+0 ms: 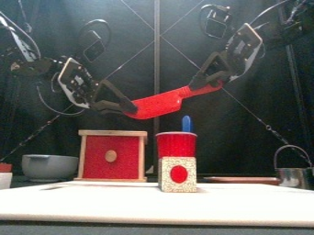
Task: Cut the sushi into 4 pieces with the knife
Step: Cut the sushi into 4 pieces
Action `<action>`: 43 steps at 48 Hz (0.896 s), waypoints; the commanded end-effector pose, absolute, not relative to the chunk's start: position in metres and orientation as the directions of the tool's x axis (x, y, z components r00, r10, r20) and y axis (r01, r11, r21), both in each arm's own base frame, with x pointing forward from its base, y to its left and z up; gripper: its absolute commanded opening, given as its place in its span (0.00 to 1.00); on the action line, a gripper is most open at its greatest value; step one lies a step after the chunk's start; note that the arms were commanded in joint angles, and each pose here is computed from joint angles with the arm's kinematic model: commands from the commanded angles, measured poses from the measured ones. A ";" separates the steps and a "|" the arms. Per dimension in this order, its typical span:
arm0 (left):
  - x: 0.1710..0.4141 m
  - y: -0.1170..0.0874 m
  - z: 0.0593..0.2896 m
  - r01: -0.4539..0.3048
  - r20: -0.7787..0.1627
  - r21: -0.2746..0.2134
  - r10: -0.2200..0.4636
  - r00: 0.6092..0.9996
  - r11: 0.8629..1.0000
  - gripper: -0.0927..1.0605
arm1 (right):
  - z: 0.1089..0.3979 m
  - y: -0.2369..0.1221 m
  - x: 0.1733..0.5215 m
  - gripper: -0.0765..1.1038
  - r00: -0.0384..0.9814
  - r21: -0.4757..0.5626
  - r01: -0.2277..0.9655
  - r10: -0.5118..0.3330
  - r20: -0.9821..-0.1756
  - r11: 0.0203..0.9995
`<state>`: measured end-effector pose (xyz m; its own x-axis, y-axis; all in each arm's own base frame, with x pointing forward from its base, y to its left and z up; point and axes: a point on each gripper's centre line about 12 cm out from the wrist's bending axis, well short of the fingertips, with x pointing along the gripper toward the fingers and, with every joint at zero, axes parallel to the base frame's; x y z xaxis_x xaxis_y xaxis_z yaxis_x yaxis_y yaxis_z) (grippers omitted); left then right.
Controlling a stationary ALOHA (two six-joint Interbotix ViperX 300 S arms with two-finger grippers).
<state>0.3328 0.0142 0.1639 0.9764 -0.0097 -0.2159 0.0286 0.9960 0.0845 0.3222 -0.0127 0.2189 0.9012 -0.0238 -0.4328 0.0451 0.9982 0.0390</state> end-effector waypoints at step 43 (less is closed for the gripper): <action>0.374 -0.014 0.141 -0.029 -0.177 -0.042 0.021 0.984 0.999 0.21 | 0.181 0.015 0.333 0.24 0.826 0.091 0.012 0.041 -0.562 0.996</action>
<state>0.3582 -0.0130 0.1184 0.9627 0.0174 -0.2701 -0.0279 0.9990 -0.0350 0.3189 0.0134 0.1588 0.7883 0.0371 -0.6142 0.0228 0.9957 0.0894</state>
